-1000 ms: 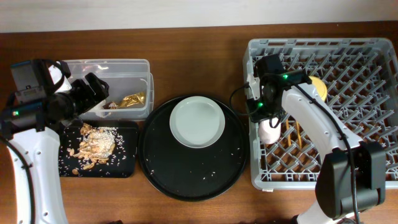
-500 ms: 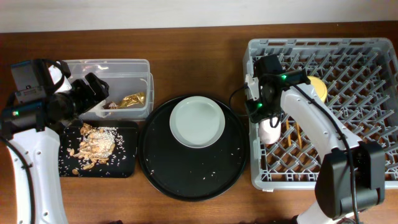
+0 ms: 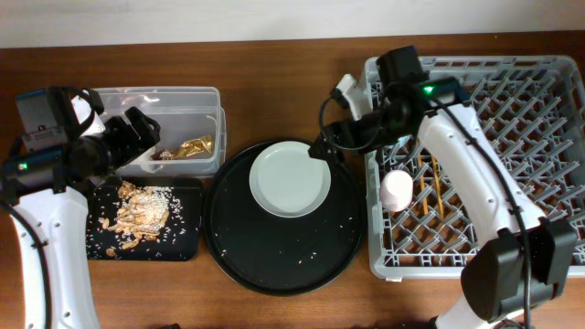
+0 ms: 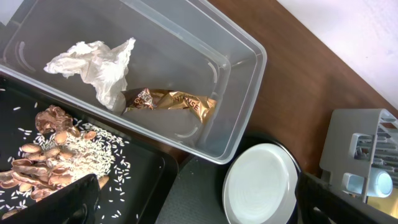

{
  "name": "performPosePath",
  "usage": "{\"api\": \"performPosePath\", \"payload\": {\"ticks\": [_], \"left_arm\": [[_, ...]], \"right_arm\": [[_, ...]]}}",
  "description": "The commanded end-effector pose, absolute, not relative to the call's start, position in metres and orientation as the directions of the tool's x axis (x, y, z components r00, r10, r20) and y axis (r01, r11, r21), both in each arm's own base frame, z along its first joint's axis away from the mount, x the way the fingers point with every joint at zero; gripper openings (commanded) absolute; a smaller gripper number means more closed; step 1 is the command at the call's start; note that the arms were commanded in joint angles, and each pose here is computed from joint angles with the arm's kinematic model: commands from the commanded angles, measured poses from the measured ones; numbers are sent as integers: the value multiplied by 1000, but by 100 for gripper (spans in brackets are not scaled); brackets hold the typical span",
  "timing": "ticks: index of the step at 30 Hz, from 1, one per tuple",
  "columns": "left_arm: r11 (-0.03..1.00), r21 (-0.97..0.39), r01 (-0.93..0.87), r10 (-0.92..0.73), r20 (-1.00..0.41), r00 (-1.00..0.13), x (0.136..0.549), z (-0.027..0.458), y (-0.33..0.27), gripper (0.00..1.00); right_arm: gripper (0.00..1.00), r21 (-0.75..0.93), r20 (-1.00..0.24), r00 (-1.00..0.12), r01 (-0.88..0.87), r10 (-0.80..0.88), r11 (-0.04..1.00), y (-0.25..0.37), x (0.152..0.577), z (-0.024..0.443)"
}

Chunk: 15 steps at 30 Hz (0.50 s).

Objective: Sort waste into correct bins and load items into the dishwasher rack
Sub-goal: 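Reach right gripper to the white plate rim and grasp it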

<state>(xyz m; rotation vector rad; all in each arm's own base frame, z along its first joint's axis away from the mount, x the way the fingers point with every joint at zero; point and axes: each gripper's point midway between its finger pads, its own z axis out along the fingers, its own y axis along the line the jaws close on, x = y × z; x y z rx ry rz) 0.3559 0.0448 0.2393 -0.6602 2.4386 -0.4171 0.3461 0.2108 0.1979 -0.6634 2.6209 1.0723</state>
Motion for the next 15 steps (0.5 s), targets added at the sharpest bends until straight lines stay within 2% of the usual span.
{"api": "performPosePath", "payload": {"ticks": [1,2,4,7,9,11,13,15], "left_arm": [[835,-418,-357,-532,-452,-716,356,239,47,99],[835,-418,-357,-532,-452,-716,356,239,47,99],[835,-418,-357,-533,-452,-716,356,239,47,100],[835,-418,-357,-532,-452,-716,356,239,47,99],[835,-418,-357,-532,-452,-716,356,239,47,99],[835,-418,-357,-532,-452,-716,356,239,47,99],[835,-418,-357,-532,-452,-716,356,239,47,99],[835,-418,-357,-532,-452,-716,356,239,47,99]], "right_arm": [[32,563,-393,-816,-578,-424,591,246,325,198],[10,495,-389,-791,-612,-473,617,254,320,190],[6,348,-380,-735,-676,-562,649,271,313,172],[5,200,-337,-740,-660,-581,724,289,317,142],[7,206,-302,-729,-679,-614,705,308,312,115],[11,209,-265,-721,-691,-640,692,322,309,85],[24,213,-214,-721,-693,-660,689,329,308,49],[27,215,-161,-725,-688,-669,693,328,304,24]]}}
